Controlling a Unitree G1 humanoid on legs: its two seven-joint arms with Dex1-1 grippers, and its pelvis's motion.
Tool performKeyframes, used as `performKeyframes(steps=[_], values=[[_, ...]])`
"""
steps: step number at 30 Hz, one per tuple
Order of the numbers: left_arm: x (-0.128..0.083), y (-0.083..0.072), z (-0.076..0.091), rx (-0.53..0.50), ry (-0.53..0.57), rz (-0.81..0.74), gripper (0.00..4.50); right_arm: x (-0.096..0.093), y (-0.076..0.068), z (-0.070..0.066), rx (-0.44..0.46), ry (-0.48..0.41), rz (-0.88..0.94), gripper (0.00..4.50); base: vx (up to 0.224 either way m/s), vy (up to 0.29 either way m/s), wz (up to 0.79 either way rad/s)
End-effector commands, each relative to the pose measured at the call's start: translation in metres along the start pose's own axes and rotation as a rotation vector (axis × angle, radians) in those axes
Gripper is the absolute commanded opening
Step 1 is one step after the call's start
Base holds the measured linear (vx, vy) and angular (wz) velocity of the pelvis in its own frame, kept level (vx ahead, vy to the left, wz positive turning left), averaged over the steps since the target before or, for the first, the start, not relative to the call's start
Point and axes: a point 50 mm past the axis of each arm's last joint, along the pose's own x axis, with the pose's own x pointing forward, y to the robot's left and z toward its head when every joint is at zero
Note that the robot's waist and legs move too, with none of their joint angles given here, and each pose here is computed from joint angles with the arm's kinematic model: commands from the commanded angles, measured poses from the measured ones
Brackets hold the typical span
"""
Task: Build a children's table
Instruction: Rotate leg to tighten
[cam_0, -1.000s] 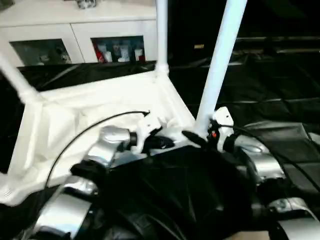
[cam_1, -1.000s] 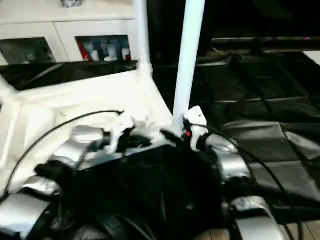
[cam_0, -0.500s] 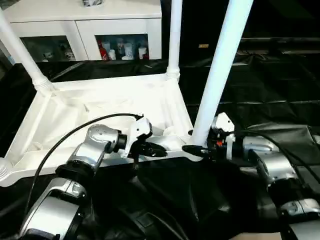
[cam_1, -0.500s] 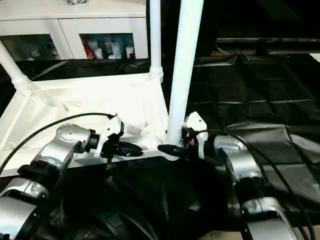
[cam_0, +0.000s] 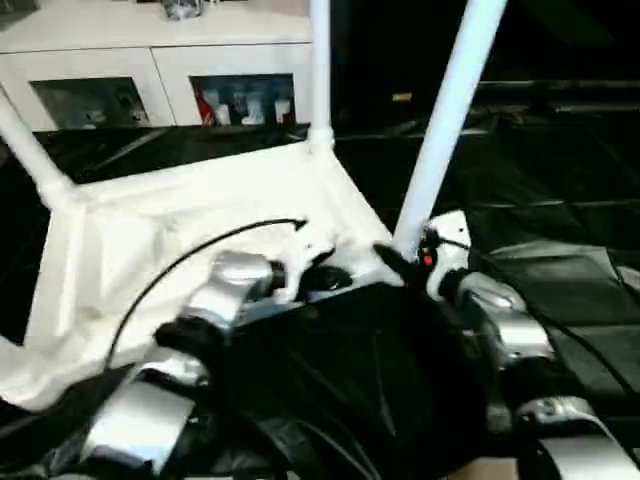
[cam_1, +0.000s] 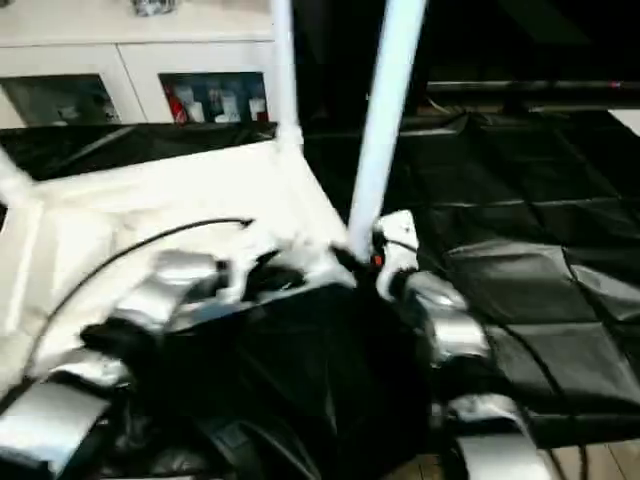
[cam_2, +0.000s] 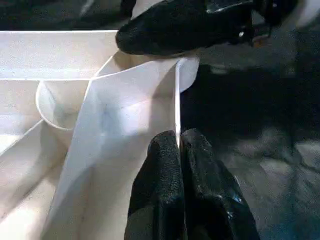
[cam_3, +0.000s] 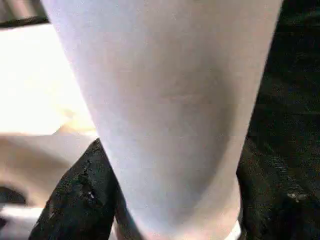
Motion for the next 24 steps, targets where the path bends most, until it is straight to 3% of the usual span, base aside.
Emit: performKeyframes(steps=[1,2,5,8,15,18,24], values=[[0.012,-0.002,0.011,-0.010,-0.031,0.056,0.00,0.001,0.005,-0.024,0.073,0.095,-0.089,2.72,0.000,0.000,0.00],[0.018,-0.005,0.014,-0.011,-0.035,0.061,0.00,0.007,0.015,-0.025,0.088,0.099,-0.095,2.72,0.000,0.000,0.00],[0.021,-0.008,0.017,-0.003,-0.043,0.043,0.00,0.014,0.036,-0.023,0.011,0.088,0.012,2.72,0.000,0.000,0.00],[0.018,-0.009,0.016,0.004,-0.048,0.014,0.00,0.014,0.041,-0.018,0.012,0.062,0.090,3.42,0.000,0.000,0.00],[0.004,-0.007,0.006,0.046,-0.032,-0.073,0.00,0.008,0.024,-0.002,-0.009,0.025,0.197,3.77,0.000,0.000,0.00],[-0.010,-0.010,-0.001,0.063,-0.028,-0.196,0.00,-0.006,0.014,0.005,-0.101,0.042,0.393,3.77,0.000,0.000,0.00],[-0.030,-0.011,-0.012,0.082,0.000,-0.327,0.00,-0.026,0.002,0.011,-0.182,0.110,0.609,3.77,0.000,0.000,0.00]])
